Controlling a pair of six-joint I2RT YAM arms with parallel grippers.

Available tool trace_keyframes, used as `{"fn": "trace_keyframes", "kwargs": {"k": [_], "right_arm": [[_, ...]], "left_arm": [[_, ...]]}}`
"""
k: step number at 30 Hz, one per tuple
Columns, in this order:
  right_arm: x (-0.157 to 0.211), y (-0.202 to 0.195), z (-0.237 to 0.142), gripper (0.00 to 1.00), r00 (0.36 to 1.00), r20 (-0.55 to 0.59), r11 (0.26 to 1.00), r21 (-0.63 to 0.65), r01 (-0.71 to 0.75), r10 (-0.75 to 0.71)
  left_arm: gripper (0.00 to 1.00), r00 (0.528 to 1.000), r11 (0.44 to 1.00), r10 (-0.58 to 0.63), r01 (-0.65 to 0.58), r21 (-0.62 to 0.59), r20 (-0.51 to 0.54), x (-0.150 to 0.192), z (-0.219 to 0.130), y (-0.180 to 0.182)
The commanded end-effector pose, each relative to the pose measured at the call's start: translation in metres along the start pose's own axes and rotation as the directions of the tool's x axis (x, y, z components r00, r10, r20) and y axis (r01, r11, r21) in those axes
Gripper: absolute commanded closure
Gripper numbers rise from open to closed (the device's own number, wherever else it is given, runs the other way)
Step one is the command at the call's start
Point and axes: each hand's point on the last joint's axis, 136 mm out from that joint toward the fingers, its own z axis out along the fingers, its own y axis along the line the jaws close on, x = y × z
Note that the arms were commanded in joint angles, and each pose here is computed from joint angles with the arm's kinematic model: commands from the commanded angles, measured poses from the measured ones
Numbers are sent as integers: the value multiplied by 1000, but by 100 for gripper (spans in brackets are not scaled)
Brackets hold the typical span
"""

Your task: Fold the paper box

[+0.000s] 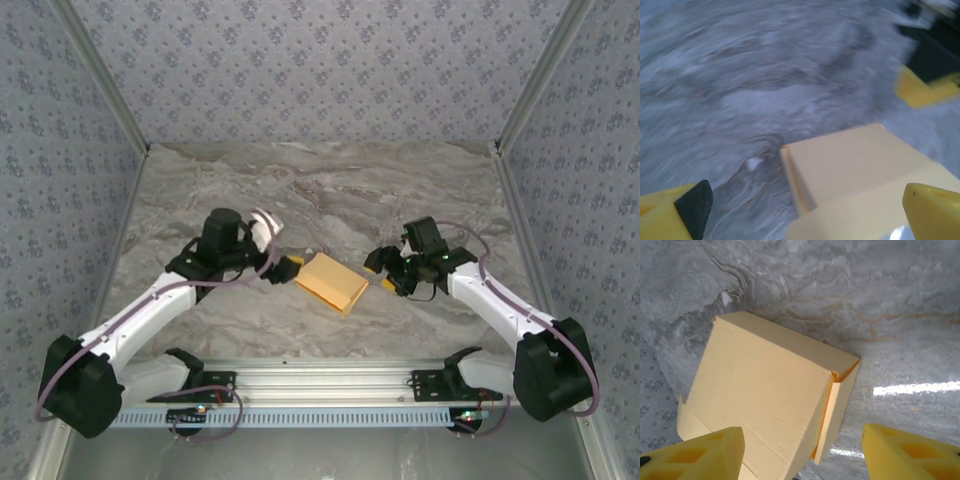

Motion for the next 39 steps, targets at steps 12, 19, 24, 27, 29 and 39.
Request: {"fn": "trace_keyframes", "kwargs": {"k": [12,19,24,27,29,39], "right_arm": [[3,-30,37,44,998,-10,977,203,70,-69],[12,-43,60,45,994,-75,966,242,90,-74],[11,-42,64,46,993,-80,964,245,99,-82],[11,-35,63,45,990,-88,968,217,125,-108],[8,-28,59,44,985,-91,970,182,163,-149],[-20,-11,24,42,962,4,958,99,271,-273]], "left_arm": [[2,845,873,-473,409,-266,-251,89,68,39],[2,812,868,-494,441,-228,-309,121,87,25],[6,801,865,-499,440,-240,-331,132,86,26],[13,791,860,-509,446,-250,-339,140,86,26],[23,784,855,-517,456,-246,-343,143,87,24],[47,762,833,-554,511,-214,-335,146,88,20]]}}
